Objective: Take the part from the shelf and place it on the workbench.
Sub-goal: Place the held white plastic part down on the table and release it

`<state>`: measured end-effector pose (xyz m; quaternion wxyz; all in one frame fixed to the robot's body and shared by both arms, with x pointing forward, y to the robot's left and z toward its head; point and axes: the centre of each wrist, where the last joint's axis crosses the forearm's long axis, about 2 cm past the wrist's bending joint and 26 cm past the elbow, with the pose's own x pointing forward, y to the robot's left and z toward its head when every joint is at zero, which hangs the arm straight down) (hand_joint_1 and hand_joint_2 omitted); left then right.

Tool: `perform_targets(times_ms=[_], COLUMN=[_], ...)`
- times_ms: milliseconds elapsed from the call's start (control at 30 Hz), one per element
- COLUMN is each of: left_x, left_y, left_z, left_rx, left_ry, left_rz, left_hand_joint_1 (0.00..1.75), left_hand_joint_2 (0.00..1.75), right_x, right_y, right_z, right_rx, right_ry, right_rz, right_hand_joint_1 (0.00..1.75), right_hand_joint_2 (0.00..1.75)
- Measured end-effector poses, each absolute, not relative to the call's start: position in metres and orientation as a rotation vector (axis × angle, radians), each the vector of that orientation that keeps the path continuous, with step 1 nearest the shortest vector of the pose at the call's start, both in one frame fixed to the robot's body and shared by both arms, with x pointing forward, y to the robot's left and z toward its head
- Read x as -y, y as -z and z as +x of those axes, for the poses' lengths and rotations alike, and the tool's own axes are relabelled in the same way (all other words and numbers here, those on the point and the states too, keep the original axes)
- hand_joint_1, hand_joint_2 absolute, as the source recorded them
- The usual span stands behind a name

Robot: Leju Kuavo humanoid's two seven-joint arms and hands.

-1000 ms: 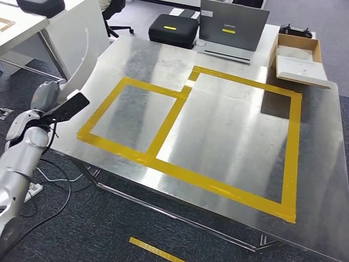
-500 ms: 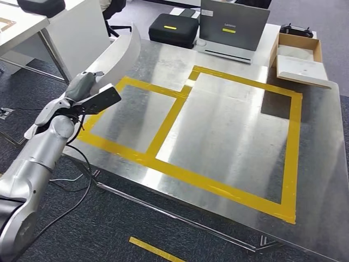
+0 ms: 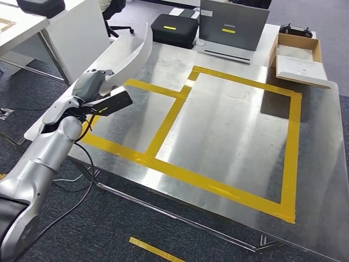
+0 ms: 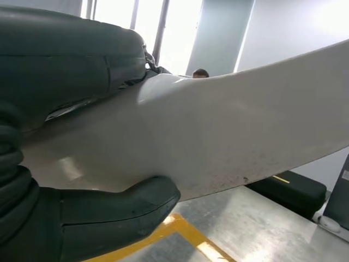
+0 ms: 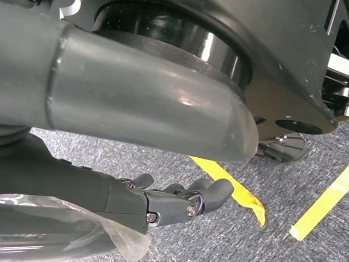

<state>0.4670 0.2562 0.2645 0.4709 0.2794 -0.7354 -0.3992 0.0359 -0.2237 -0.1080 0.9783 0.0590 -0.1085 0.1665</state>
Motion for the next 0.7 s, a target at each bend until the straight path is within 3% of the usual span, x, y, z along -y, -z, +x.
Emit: perform_targets(times_ms=[67,200,700], left_x=[-0.2567,-0.2574,-0.259], left_y=[-0.2641,-0.2639,-0.2637], left_z=[0.4669,0.4663,0.4655], left_rx=[1.802,1.821,1.836], left_ry=[0.98,0.978,0.986], left_rz=[0.7,0.763,0.797], left_hand_joint_1=[0.0,0.0,0.0], left_hand_joint_2=[1.75,0.0,0.0], right_x=[0.2237,0.2237,0.2237], right_y=[0.108,0.108,0.108], right_z=[0.0359,0.0359,0.0358], right_rx=[0.217,0.213,0.212], right_ry=[-0.334,-0.332,-0.332], right_rz=[0.119,0.118,0.118], right_hand_joint_1=[0.0,0.0,0.0], right_hand_joint_2=[0.0,0.0,0.0])
